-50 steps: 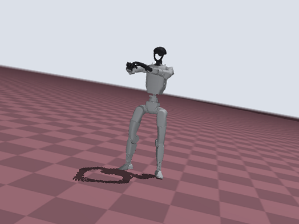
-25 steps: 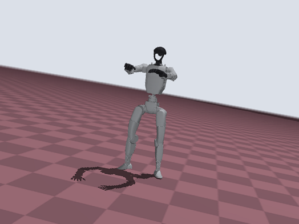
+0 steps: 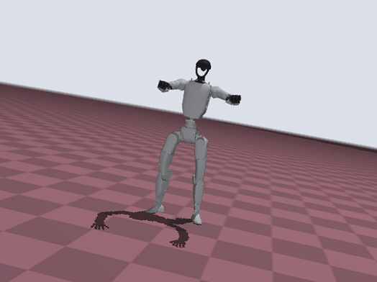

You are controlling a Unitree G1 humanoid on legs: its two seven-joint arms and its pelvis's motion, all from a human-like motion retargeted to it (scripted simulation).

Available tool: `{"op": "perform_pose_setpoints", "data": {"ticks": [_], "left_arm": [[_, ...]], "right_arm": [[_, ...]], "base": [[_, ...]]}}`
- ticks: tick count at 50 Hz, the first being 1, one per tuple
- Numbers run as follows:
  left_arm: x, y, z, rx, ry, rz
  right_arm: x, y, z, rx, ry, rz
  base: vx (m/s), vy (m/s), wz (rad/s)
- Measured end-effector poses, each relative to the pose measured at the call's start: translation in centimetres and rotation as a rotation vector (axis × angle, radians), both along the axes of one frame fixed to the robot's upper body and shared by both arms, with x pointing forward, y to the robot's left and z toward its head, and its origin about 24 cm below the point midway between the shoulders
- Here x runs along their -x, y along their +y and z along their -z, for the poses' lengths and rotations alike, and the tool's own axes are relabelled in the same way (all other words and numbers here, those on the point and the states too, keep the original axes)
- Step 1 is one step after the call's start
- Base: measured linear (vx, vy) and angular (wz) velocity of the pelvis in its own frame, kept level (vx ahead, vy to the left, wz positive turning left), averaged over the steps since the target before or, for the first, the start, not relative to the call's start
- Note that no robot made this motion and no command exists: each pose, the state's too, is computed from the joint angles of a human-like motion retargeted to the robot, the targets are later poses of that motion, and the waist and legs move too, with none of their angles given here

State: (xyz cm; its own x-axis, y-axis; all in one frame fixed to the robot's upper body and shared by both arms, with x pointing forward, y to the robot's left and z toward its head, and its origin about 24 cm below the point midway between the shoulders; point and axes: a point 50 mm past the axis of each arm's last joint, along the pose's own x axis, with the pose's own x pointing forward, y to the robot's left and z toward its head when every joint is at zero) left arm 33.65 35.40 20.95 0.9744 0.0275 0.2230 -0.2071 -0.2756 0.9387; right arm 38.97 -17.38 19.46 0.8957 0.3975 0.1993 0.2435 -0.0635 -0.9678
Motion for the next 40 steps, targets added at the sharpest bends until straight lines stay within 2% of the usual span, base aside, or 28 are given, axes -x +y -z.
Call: {"op": "perform_pose_setpoints", "data": {"ticks": [13,19,23,28,40], "left_arm": [[2.2,3.8,-0.7,-0.031,-0.002,-0.149],[1.9,3.1,-1.1,0.044,-0.049,-0.108],[0.8,-0.4,-2.3,0.106,-0.095,0.072],[-0.4,-7.1,-4.0,0.148,-0.114,0.37],[1.0,-21.8,-8.1,0.171,-0.203,0.97]], "right_arm": [[0.1,-0.9,-0.1,0.001,0.004,0.02],[0.2,-1.2,-0.2,-0.01,0.004,0.026],[0.2,-1.3,-0.2,0.035,0.004,0.035],[0.3,-0.6,-0.4,0.031,0.052,0.012],[0.4,3.4,-1.6,0.028,0.008,-0.11]], "base": [[0.0,0.0,0.0],[0.0,0.0,0.0],[0.0,0.0,0.0],[0.0,0.0,0.0],[0.0,0.0,0.0]]}}
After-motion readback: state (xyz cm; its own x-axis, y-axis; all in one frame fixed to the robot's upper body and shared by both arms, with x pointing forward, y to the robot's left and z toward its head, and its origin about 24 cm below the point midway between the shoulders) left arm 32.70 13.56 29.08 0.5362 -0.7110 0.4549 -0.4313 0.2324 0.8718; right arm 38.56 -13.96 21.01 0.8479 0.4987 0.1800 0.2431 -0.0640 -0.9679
